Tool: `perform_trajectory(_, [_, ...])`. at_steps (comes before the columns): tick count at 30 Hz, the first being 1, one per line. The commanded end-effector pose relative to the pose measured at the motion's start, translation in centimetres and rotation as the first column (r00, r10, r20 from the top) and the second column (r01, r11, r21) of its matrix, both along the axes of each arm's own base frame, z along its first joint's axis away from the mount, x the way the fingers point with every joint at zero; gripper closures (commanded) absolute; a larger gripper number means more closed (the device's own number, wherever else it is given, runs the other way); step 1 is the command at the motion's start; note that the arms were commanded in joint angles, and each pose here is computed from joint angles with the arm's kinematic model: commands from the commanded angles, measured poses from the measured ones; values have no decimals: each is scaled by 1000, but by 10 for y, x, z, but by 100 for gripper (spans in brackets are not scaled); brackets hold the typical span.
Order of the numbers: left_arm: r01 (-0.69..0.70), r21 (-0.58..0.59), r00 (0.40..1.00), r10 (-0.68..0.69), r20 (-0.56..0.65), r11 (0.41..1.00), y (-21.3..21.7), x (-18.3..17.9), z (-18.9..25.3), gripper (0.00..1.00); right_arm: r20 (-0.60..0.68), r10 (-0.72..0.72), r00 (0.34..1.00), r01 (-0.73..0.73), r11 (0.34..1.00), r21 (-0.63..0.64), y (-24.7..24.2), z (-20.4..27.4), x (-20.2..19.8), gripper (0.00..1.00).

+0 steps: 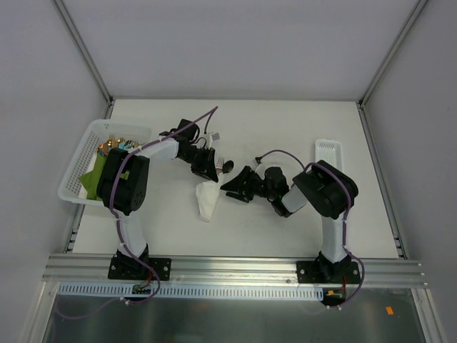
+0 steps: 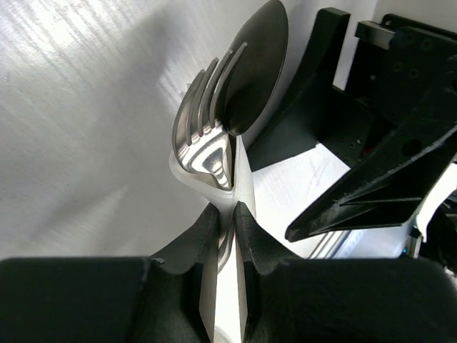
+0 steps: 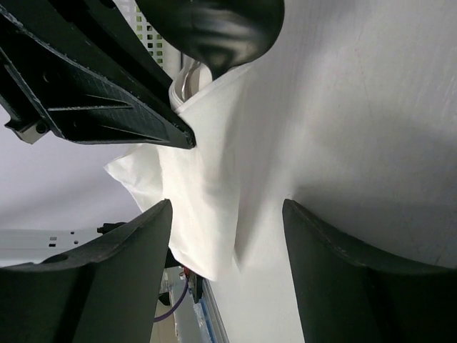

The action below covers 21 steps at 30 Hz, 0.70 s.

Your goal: Place the utensils on the paper napkin and roll it up

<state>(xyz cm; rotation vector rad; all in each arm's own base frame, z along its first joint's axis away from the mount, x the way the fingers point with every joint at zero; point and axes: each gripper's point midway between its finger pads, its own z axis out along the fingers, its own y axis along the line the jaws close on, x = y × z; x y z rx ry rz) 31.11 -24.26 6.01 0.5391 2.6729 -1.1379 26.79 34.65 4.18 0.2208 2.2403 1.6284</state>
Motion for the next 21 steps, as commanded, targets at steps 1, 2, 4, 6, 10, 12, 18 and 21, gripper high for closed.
perform_trajectory(1, [17,-131,1000,-16,14,991,-10,-5,39,100,-56,-25,998,18,994,-108,-16,-46,-11,32])
perform_trajectory(2, [20,-139,1000,-18,15,990,-11,-5,42,100,-36,-23,999,20,996,-90,-15,-43,-9,32])
perform_trajectory(4, [26,-161,1000,-25,11,987,-12,-7,46,100,-21,-17,1000,16,998,-64,-13,-37,-9,32])
perform_trajectory(6, [34,-185,999,-34,4,982,-13,-9,51,100,8,-14,1000,14,1000,-20,-9,-29,-7,32])
perform_trajectory(10, [45,-229,999,-48,-9,972,-15,-12,59,100,49,5,999,-7,999,38,-3,-15,-5,32])
perform_trajectory(12, [47,-237,999,-52,-12,970,-16,-13,61,100,69,10,998,-13,999,51,-2,-10,-5,33])
perform_trajectory(18, [59,-273,997,-68,-21,960,-18,-18,68,100,110,25,994,-33,996,78,1,6,-4,33])
perform_trajectory(21, [62,-282,997,-72,-27,958,-19,-19,70,100,129,33,991,-46,994,99,3,16,-4,35])
